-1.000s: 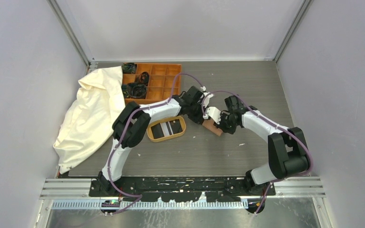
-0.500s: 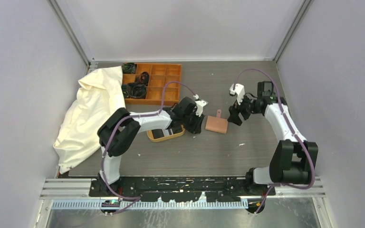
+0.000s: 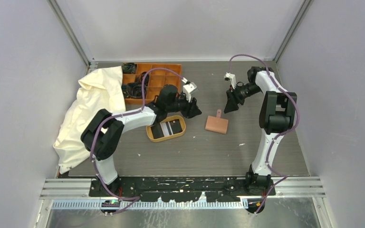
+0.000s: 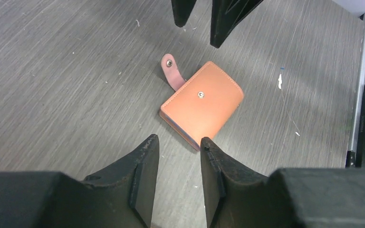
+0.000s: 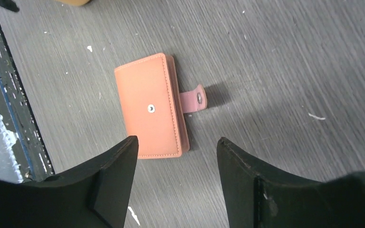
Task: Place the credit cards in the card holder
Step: Close the card holder at the center of the board.
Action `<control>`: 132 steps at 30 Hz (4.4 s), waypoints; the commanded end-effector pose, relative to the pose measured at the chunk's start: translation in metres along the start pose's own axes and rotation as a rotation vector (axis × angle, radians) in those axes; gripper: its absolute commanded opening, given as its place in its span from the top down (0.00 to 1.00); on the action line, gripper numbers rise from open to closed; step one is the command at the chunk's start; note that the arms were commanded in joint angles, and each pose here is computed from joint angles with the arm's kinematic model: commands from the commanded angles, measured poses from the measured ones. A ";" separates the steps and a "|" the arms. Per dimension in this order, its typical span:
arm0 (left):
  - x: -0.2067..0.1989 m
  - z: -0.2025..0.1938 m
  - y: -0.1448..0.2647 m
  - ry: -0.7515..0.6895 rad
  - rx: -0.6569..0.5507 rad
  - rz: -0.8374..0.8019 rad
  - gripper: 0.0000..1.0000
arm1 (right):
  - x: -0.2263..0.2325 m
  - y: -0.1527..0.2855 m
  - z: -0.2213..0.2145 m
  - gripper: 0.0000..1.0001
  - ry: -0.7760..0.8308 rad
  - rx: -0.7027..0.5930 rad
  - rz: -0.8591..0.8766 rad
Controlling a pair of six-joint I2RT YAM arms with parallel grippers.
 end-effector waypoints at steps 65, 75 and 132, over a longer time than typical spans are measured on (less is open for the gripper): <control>-0.008 -0.030 -0.040 0.059 -0.086 -0.279 0.72 | -0.013 -0.034 0.029 0.99 0.115 0.196 0.083; -0.014 -0.038 -0.067 0.139 -0.074 -0.247 0.89 | 0.008 -0.034 0.019 0.99 0.235 0.155 0.088; -0.001 -0.058 -0.087 0.203 0.014 -0.208 0.94 | -0.019 -0.040 0.020 0.82 0.148 0.152 -0.034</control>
Point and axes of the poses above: each gripper's point midway between its finger pads, its own y axis back along the fingers, its own x axis along the line the jaws close on, z = x × y, the point moved 8 cm from there along y, back along the fingers, and after that the axes turned 5 degrees about y, right-handed, at the moved point
